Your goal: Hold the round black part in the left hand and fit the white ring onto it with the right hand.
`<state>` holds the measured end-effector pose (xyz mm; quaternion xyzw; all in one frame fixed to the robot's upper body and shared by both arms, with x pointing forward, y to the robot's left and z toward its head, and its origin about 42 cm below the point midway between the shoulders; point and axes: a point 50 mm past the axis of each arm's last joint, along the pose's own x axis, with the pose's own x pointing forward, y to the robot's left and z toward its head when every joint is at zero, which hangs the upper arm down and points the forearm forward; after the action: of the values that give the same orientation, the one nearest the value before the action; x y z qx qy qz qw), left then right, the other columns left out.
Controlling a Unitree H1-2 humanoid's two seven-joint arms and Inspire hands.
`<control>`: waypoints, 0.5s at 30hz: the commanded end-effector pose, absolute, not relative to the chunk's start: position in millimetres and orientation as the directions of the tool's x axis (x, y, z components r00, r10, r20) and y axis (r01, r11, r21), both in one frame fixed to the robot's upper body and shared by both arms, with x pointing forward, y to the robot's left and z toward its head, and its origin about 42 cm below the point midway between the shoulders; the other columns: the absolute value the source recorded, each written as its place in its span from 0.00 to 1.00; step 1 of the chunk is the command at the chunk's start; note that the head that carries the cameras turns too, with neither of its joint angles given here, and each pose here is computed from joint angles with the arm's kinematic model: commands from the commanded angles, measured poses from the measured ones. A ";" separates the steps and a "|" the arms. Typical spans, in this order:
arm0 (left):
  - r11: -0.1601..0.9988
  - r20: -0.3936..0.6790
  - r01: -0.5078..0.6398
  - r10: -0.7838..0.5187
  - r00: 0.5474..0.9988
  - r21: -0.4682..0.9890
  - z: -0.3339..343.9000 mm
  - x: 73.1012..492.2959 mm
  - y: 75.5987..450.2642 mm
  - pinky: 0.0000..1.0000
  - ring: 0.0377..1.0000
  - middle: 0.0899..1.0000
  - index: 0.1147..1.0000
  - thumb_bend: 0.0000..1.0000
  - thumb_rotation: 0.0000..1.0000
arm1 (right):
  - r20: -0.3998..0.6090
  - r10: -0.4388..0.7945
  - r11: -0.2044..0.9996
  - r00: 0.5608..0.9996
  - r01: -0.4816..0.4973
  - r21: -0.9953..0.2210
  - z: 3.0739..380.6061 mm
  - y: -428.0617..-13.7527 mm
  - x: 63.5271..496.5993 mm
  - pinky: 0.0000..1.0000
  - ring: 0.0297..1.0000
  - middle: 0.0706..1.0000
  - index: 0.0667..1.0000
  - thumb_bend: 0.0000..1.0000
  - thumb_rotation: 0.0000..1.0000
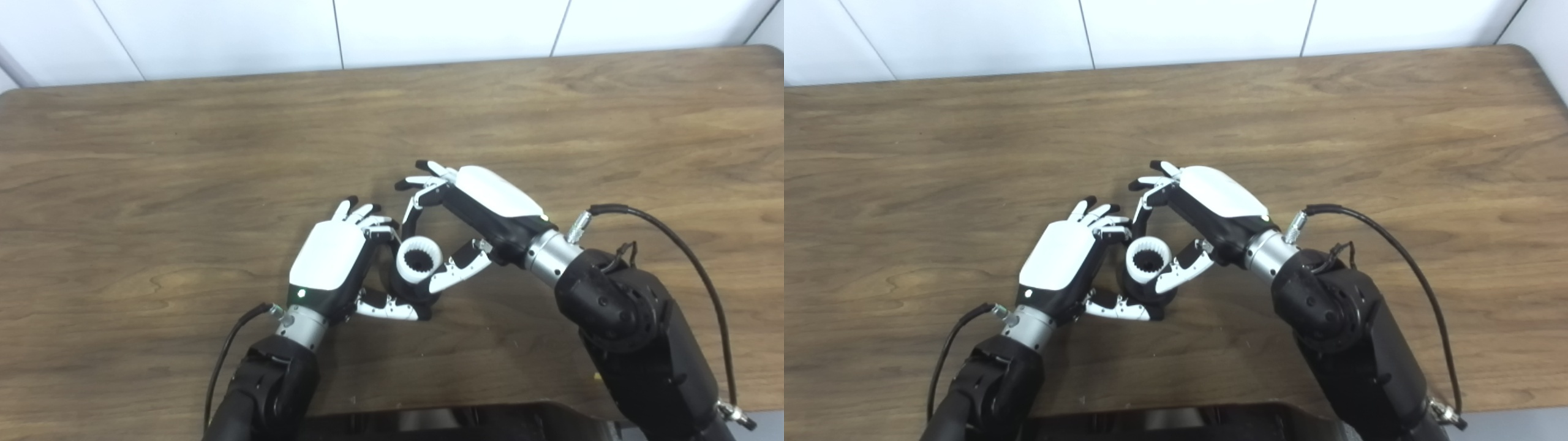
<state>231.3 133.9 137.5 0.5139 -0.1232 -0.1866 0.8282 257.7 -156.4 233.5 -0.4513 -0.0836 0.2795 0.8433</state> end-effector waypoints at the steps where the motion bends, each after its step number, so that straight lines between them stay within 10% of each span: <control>1: 0.399 0.019 0.187 -0.459 0.888 0.898 142.2 229.9 128.8 1.00 0.90 0.75 0.42 0.52 0.05 | -0.058 0.559 0.432 0.827 -0.349 -0.832 243.7 -155.0 262.1 1.00 1.00 0.88 0.45 0.52 0.14; 15: 0.392 0.020 0.184 -0.461 0.887 0.902 142.8 230.7 128.5 1.00 0.90 0.75 0.42 0.52 0.06 | -0.068 0.561 0.424 0.825 -0.356 -0.833 240.2 -153.9 261.5 1.00 1.00 0.87 0.45 0.52 0.14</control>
<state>231.3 133.4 137.6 0.5138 -0.1235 -0.1873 0.8280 259.8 -155.8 228.8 -0.4543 -0.0752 0.2821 0.8416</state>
